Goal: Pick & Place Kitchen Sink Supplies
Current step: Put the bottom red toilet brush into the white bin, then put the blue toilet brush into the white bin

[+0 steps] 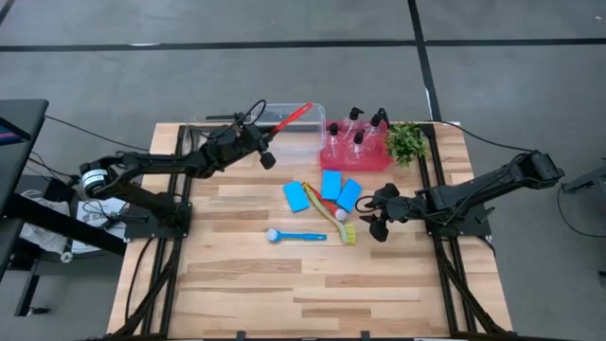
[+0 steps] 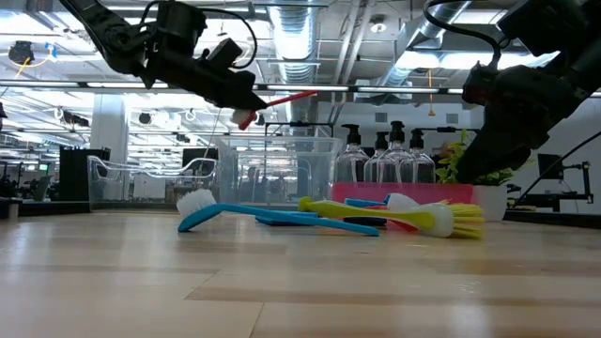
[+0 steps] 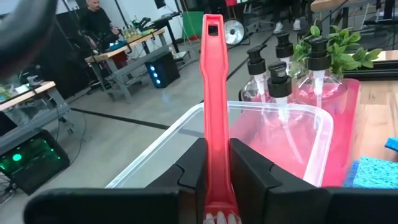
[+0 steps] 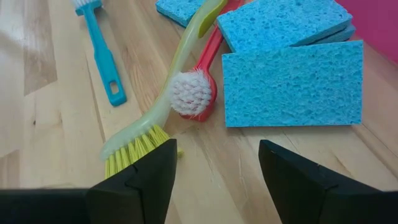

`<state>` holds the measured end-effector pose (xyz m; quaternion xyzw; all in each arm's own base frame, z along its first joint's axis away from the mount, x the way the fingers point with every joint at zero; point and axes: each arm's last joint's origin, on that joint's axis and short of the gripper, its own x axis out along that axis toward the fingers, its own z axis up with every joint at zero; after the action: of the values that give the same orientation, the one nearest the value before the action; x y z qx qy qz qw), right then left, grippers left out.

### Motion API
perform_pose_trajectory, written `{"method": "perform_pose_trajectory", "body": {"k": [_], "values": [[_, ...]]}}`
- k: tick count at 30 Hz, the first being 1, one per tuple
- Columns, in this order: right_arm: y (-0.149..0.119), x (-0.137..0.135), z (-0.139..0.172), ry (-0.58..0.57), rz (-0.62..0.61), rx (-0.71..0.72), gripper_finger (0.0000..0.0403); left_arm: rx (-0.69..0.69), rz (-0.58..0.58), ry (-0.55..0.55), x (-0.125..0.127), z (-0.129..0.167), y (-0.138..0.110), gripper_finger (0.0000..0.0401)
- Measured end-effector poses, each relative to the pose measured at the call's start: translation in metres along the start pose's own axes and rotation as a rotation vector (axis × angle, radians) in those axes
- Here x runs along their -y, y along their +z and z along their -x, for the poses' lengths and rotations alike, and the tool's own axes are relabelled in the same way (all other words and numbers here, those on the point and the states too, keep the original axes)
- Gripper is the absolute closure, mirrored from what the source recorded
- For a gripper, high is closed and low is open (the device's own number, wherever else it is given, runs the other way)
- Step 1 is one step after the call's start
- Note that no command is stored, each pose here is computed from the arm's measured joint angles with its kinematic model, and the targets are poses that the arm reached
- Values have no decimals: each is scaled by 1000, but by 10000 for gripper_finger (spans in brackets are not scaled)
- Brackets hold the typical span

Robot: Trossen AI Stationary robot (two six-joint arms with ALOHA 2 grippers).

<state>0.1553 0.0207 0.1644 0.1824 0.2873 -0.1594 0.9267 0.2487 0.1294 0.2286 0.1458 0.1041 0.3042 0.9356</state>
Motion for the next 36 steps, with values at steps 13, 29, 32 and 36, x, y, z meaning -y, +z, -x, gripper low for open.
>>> {"method": "perform_pose_trajectory", "body": {"k": [13,29,32,36], "values": [[0,0,0,0,0,0,182,0,0,0,0,0,0,293],[0,0,0,0,0,-1,182,6,40,-15,4,1,2,255],[0,0,0,0,0,-1,182,41,42,-44,11,5,9,258],[0,0,0,0,1,-2,182,122,43,-166,21,15,23,265]]}}
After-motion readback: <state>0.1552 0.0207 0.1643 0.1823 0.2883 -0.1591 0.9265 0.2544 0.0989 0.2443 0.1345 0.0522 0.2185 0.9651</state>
